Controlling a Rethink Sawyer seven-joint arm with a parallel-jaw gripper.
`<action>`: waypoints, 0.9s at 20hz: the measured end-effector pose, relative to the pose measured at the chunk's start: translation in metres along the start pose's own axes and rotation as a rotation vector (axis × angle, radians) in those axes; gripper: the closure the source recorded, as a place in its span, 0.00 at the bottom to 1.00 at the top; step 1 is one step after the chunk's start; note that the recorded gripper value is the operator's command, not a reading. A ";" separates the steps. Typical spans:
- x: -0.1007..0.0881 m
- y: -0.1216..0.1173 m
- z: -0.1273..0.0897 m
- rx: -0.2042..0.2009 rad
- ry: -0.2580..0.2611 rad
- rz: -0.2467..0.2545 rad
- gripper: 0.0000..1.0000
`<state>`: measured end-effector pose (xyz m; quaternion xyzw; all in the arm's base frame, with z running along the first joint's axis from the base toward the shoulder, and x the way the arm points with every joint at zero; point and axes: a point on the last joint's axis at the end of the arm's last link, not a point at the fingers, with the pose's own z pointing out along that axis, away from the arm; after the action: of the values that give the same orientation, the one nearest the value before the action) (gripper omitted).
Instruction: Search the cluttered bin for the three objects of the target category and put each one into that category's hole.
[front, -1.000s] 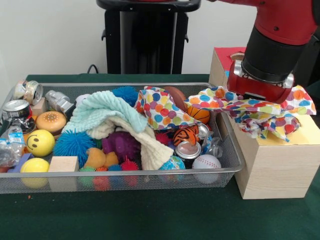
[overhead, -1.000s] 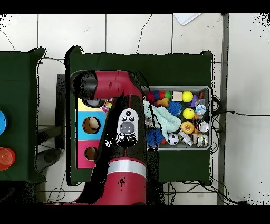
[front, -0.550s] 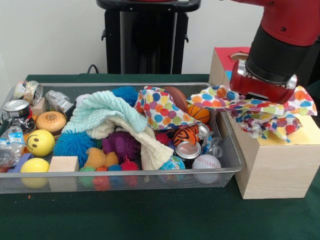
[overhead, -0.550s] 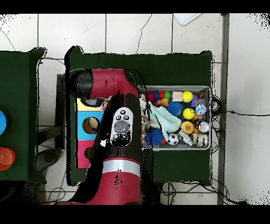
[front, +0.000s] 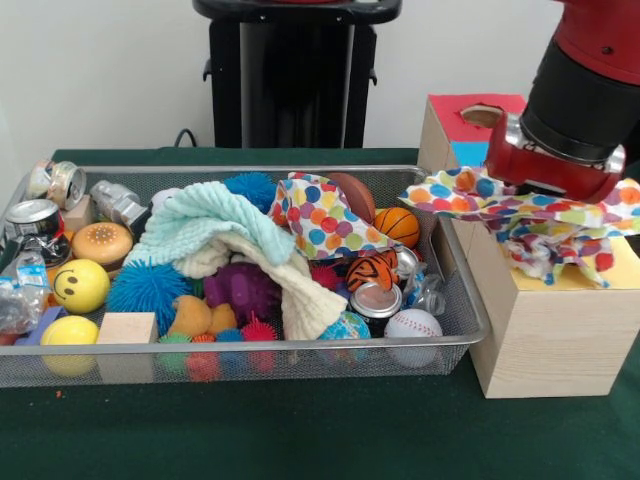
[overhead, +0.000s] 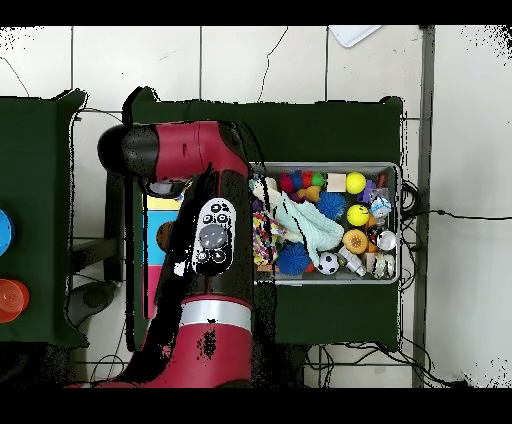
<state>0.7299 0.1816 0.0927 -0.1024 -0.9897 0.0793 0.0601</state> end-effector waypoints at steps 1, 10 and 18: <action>-0.001 0.002 -0.001 0.000 0.000 -0.002 1.00; -0.009 0.018 -0.008 0.001 -0.001 -0.019 1.00; -0.009 0.024 0.003 -0.013 0.000 -0.015 1.00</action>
<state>0.7433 0.2022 0.0847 -0.0952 -0.9910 0.0724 0.0598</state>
